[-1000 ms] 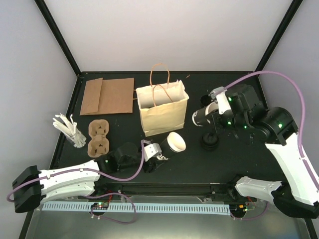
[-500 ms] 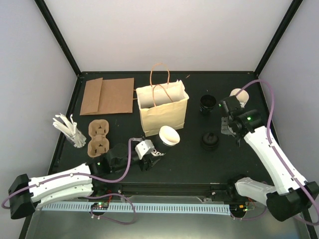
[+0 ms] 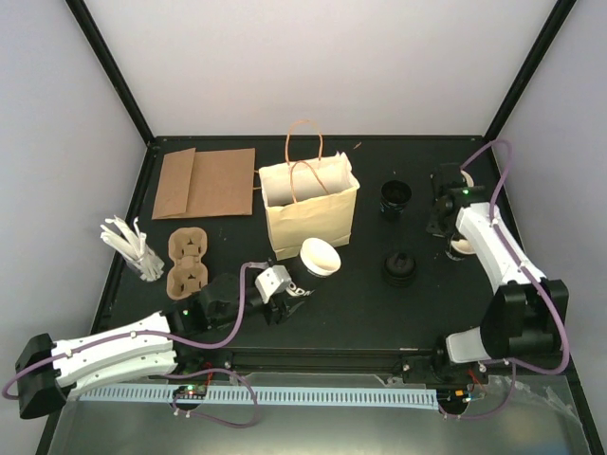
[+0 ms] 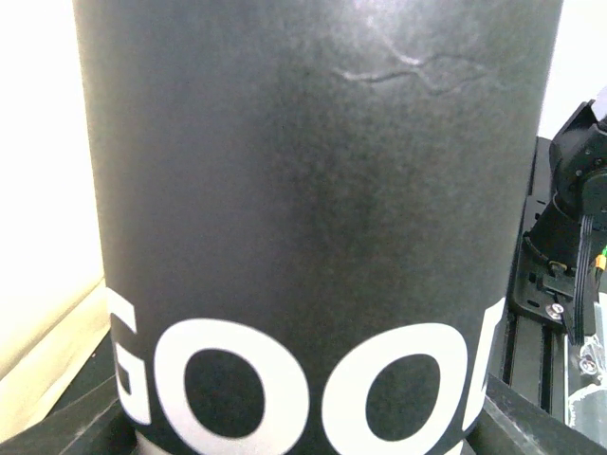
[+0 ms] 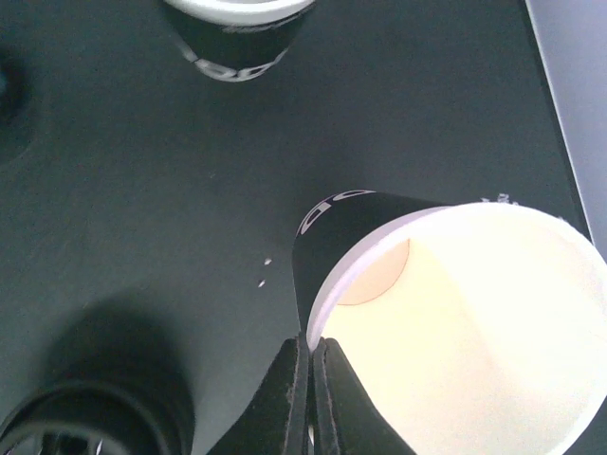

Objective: Pack the takeout coffee

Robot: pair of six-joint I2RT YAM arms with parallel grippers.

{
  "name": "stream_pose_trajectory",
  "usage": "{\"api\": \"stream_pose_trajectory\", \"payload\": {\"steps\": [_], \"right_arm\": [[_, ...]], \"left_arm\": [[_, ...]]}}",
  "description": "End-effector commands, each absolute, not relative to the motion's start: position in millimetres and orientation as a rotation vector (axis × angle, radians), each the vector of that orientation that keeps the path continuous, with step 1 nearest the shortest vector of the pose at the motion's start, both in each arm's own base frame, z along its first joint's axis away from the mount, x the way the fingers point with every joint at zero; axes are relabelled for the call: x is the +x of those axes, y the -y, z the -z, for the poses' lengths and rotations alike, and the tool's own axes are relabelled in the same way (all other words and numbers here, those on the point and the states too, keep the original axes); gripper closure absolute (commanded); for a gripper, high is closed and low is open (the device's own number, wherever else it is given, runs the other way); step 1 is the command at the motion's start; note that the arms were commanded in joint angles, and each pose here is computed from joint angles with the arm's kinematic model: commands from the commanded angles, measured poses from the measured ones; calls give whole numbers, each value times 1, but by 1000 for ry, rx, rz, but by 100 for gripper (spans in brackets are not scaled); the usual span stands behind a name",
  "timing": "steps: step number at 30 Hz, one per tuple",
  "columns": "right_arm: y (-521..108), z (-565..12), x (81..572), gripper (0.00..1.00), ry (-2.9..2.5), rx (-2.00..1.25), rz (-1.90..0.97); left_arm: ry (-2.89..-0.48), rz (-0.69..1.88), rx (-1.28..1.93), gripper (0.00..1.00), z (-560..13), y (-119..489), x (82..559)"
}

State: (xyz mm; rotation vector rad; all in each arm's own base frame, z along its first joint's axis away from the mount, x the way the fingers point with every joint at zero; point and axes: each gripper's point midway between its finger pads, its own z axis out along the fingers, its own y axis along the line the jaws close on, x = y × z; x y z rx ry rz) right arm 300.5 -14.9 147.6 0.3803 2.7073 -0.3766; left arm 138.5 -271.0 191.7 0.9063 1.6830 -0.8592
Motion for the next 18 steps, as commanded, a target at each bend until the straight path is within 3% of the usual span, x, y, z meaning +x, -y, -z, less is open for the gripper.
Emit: {"api": "stream_pose_trajectory", "payload": {"steps": [1, 11, 15, 18], "right_arm": [[32, -152, 328, 99, -2673, 456, 318], [49, -129, 346, 96, -2728, 497, 360], [54, -126, 348, 91, -2738, 504, 391], [56, -130, 349, 77, -2736, 505, 399]], "left_arm": [[-1648, 878, 883, 62, -205, 271, 138], [-1643, 900, 895, 62, -205, 272, 135], [-1638, 902, 893, 62, -206, 271, 134], [-1642, 902, 894, 62, -204, 271, 134]]}}
